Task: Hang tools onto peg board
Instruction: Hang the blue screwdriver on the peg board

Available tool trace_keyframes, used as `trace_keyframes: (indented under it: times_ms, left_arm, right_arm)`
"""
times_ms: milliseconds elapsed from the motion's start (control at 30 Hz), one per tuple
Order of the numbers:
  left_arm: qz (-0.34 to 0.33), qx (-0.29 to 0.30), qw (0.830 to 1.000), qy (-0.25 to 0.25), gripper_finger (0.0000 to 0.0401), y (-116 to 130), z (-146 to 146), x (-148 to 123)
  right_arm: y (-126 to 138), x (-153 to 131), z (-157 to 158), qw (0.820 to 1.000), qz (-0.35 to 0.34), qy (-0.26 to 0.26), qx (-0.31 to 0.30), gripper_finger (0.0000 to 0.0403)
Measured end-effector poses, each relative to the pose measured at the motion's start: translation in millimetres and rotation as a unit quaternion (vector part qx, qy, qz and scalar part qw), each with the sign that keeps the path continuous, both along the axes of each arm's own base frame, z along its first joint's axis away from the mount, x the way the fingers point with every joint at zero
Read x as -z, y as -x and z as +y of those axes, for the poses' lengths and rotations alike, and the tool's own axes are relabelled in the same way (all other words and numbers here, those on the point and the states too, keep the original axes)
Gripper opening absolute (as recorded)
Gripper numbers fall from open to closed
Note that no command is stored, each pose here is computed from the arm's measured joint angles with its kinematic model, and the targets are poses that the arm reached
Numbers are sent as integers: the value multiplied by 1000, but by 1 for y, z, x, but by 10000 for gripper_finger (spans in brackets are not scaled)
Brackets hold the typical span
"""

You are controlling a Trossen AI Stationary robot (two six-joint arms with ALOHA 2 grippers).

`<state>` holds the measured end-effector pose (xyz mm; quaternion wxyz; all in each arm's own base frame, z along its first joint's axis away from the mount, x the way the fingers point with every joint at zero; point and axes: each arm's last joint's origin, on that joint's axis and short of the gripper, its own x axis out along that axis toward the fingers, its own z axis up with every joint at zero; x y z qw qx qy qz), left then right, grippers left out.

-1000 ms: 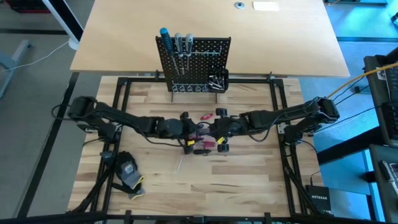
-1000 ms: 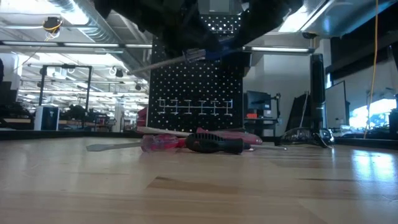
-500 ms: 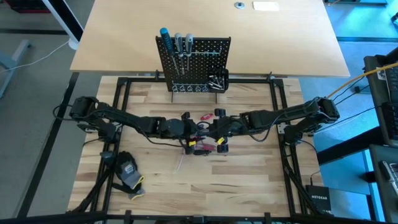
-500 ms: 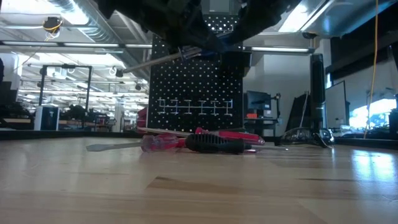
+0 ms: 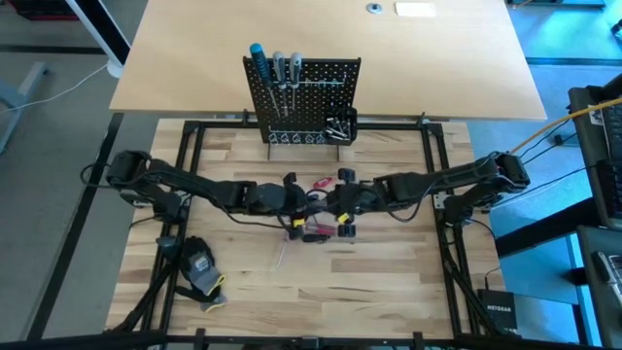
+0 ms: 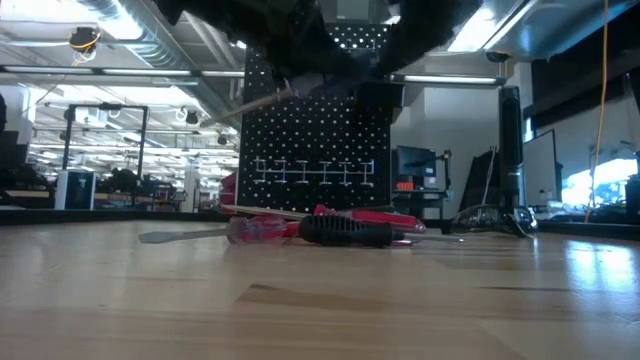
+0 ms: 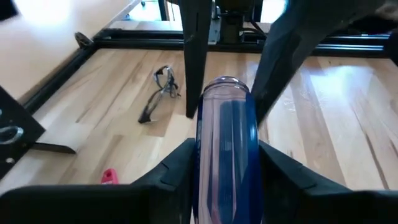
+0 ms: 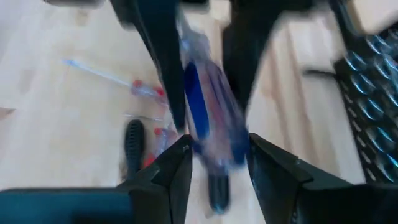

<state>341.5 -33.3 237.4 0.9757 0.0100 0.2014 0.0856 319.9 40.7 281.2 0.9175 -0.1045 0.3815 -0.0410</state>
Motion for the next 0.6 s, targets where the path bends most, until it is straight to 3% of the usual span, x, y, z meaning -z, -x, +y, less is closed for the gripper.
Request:
trace_keyframes:
  times_ms: [100,200,300,467,600]
  left_arm:
    - [-24,1,1000,-14,119,9,-2,-18]
    - [-59,6,998,-26,119,18,-4,-37]
    - [-120,17,992,-45,119,27,-7,-56]
    - [-254,30,963,-80,119,42,-13,-72]
    - [-340,19,936,-87,119,49,-12,-72]
  right_arm:
    - [14,-1,-4,998,52,32,34,172]
    - [26,-12,-5,997,68,7,37,184]
    - [35,-15,-2,999,39,-22,22,187]
    - [42,-2,8,994,-104,-27,-20,188]
    - [40,17,12,964,-259,-51,-34,188]
